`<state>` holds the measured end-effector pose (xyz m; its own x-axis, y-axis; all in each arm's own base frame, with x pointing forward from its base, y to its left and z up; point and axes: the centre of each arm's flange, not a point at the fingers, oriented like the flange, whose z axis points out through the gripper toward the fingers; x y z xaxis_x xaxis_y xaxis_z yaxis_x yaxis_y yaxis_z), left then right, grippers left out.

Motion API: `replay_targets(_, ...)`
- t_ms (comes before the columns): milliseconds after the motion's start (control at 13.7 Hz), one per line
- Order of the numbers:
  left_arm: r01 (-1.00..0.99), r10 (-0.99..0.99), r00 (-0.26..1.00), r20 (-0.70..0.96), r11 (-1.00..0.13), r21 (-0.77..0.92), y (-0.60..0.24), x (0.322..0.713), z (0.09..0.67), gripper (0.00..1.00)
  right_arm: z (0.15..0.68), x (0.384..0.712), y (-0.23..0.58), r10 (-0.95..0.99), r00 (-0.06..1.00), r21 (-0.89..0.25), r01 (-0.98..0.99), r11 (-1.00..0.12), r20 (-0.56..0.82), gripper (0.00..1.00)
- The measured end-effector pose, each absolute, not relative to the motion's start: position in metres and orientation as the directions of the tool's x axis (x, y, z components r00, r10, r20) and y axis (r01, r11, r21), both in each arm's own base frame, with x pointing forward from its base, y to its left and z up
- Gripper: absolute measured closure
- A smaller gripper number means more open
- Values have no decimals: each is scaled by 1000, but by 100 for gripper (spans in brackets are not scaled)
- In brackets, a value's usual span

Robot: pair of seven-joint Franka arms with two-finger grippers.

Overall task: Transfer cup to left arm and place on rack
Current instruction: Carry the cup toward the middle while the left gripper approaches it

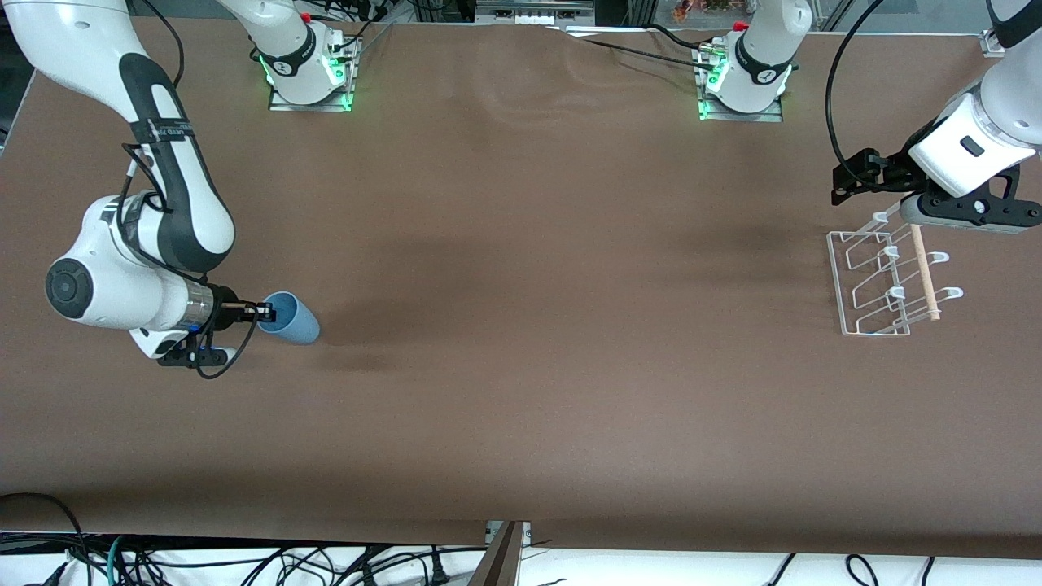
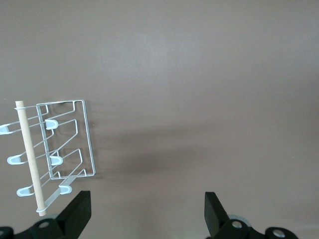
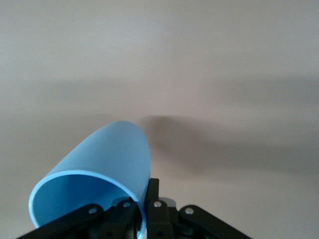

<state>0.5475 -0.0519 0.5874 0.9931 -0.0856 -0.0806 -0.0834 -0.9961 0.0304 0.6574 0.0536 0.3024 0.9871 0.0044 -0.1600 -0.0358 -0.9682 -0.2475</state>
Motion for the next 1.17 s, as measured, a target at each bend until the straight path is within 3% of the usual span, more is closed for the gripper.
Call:
replay_targets(437,-84,-86,993,-81,-996,30,-52,547,587,0,355,661,172,92,989,-417,34,-908,-120,95)
replay_targets(947,-116,-121,978,-172,-992,41,-71,547,564,0,373,657,272,-36,975,-531,-151,-834,-221,95)
replay_targets(1165,-131,-172,955,-240,-976,176,-103,560,522,0,374,654,319,-90,963,-587,-229,-777,-256,95)
